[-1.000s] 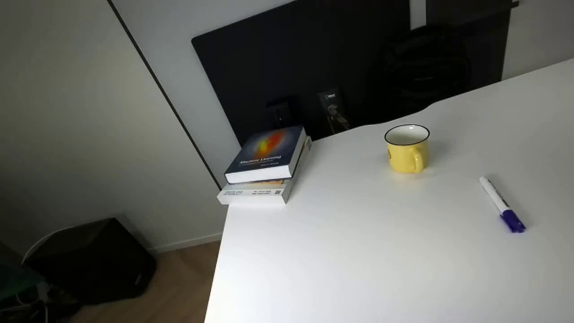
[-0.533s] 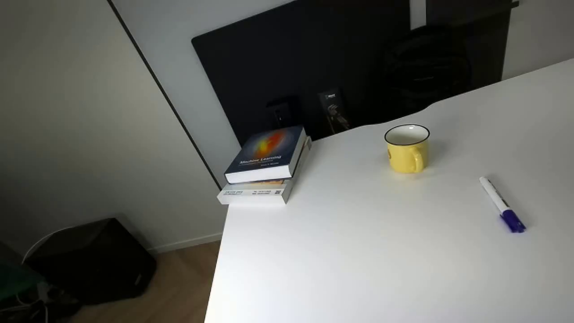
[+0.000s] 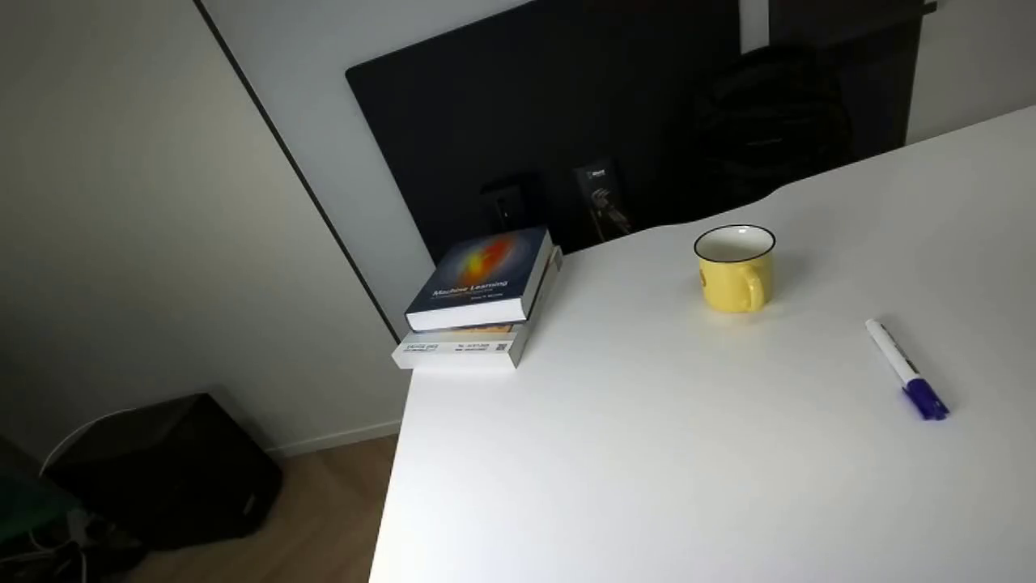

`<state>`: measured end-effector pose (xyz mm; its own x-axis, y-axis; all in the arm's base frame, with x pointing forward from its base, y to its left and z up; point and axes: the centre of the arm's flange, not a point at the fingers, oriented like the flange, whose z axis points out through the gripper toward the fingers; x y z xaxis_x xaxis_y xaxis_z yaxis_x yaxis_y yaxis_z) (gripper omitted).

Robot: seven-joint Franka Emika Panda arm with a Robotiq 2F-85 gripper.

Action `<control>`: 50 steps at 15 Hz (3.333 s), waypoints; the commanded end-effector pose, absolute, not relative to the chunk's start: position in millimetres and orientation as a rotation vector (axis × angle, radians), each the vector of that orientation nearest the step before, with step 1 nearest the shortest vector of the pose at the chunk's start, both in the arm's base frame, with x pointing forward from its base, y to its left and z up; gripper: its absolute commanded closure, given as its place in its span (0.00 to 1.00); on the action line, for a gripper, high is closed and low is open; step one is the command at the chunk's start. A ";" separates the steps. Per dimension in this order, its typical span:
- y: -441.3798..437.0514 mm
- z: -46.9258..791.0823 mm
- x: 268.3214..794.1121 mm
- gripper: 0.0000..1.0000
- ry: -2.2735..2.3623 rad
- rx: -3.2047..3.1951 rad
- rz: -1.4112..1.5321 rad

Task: Put the marker in the mug

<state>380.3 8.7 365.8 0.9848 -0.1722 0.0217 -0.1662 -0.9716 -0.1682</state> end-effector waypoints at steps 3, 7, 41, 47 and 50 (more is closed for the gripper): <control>-20.9 311.9 453.7 0.00 0.293 -2.968 0.028; -31.0 276.0 511.0 0.00 0.300 -2.990 0.072; 75.3 141.0 623.3 0.00 0.499 -3.159 0.022; 80.5 131.8 621.5 0.00 0.505 -3.142 -0.017; 84.1 128.8 622.6 0.00 0.508 -3.133 -0.037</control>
<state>619.5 77.9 130.4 0.9592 -0.2827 0.0072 -0.2827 -0.9584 0.0389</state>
